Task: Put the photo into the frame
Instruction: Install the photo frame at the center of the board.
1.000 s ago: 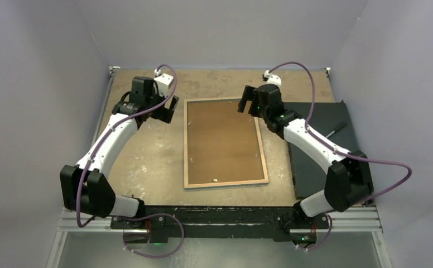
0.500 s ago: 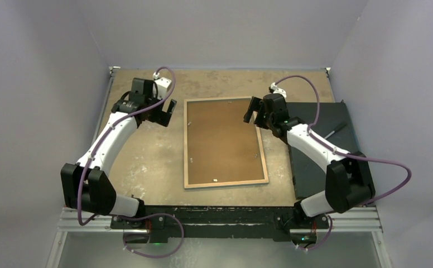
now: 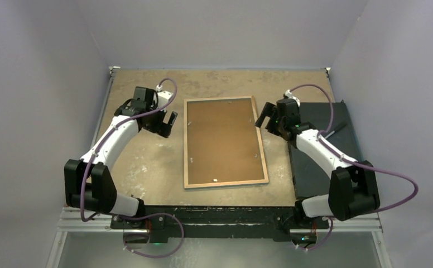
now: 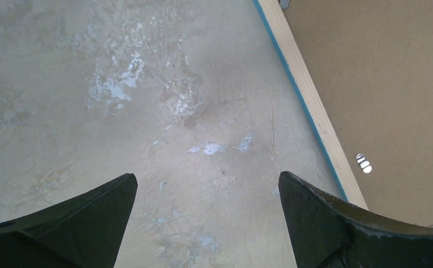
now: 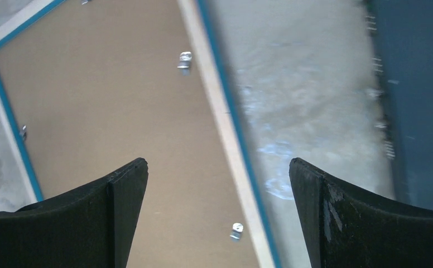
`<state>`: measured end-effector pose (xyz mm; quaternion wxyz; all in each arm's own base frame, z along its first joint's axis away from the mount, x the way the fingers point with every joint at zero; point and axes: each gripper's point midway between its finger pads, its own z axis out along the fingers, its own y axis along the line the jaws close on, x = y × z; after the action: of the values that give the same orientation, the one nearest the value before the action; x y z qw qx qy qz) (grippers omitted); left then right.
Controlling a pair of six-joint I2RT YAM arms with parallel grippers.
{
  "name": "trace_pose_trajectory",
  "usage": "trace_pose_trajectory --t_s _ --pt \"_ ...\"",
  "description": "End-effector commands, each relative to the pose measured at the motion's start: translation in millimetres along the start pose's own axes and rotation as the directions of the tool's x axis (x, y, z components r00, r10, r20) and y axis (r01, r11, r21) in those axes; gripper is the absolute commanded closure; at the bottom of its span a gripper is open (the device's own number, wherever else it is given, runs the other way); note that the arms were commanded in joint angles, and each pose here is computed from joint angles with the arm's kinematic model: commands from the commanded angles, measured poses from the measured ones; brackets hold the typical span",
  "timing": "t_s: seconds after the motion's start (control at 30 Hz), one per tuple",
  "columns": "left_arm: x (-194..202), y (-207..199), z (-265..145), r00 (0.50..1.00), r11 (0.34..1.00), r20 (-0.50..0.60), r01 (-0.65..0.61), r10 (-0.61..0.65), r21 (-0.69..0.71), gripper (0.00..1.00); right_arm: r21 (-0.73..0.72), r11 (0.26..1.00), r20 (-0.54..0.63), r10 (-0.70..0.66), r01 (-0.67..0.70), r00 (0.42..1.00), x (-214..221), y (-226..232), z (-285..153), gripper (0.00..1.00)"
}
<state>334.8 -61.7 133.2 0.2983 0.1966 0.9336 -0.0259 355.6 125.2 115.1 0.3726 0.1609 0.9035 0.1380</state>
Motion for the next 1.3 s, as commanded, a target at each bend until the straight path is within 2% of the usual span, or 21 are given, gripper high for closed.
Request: trace_pose_trajectory --t_s 0.0,0.17,0.53,0.8,1.03,1.27 --pt "9 -3 9 0.999 0.998 -0.025 -0.047 0.048 0.041 0.03 0.01 0.995 0.011 0.102 -0.102 0.995 -6 -31 -9 0.01" --pt "17 -7 21 0.994 0.994 -0.091 -0.06 0.068 0.09 0.03 0.05 0.991 0.021 0.123 -0.124 0.992 -5 -52 -11 0.01" --pt "13 -2 47 0.996 0.994 -0.084 -0.017 0.027 0.111 0.0 0.068 0.978 -0.033 0.202 -0.199 0.979 22 -78 4 0.01" --pt "24 10 60 0.996 0.995 -0.089 0.016 -0.007 0.1 0.02 -0.007 0.971 -0.128 0.238 -0.241 0.963 56 -72 3 0.01" --pt "35 0 69 0.994 0.989 -0.106 0.047 -0.033 0.137 0.07 -0.093 0.954 -0.173 0.267 -0.286 0.948 73 -60 4 0.01" --pt "30 -11 67 0.995 0.977 -0.092 0.044 -0.026 0.206 0.1 -0.145 0.941 -0.228 0.27 -0.306 0.936 89 -39 0 0.01"
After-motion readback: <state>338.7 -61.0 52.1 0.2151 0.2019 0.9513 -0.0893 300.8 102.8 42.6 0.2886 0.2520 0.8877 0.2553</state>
